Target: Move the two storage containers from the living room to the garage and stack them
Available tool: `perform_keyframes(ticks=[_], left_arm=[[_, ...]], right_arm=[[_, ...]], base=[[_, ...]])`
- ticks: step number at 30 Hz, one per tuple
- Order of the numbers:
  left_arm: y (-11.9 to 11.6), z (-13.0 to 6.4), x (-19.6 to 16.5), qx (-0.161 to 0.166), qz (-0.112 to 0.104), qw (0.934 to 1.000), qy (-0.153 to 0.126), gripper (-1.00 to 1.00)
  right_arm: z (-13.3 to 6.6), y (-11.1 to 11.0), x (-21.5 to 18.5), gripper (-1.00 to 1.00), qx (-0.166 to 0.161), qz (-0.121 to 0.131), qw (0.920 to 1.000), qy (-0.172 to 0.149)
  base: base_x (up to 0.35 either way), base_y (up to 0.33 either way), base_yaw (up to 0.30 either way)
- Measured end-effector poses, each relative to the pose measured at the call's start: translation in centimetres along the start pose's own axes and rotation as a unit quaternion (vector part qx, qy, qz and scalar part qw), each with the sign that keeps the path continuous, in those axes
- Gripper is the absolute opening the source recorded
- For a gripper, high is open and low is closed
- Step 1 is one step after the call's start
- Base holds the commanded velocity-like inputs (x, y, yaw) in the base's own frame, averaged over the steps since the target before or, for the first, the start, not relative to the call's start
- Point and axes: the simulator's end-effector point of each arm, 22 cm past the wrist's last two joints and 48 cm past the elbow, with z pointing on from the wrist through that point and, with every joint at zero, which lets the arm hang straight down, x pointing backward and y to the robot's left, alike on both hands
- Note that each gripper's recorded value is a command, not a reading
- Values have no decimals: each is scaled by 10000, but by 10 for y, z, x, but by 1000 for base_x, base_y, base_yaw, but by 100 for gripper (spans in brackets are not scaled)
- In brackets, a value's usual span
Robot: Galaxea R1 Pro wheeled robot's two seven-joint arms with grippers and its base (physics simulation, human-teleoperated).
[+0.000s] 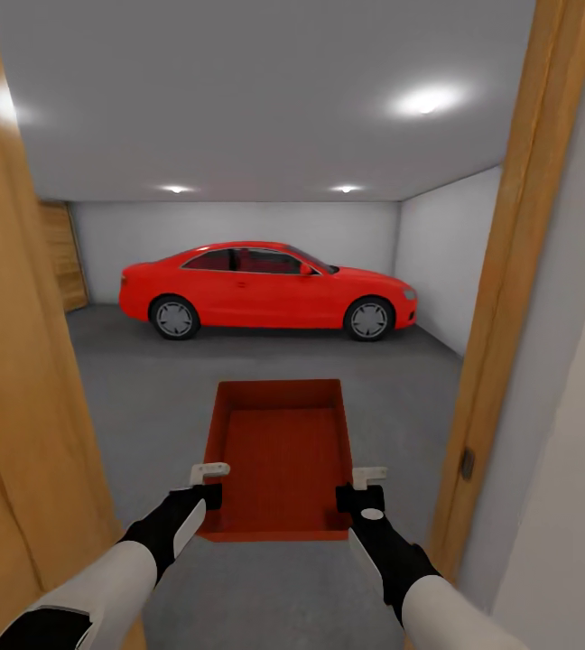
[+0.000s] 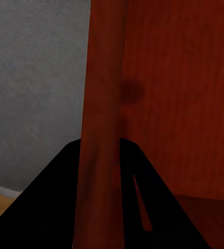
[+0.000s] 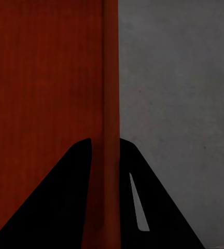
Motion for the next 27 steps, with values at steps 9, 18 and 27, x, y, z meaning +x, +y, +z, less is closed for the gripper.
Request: perform_keyframes(ticks=[9,18,27], left_arm=[[0,0,0,0,0,10000,0,-100],[0,1,0,1,1,10000,3,-100],[0,1,0,0,1,10000,3,-100]], right_arm=[[0,0,0,-100,0,0,10000,0],[0,0,0,-100,0,0,10000,3],[1,0,0,-100,0,0,10000,3]], base=[[319,0,0],[79,7,0],[51,52,0]])
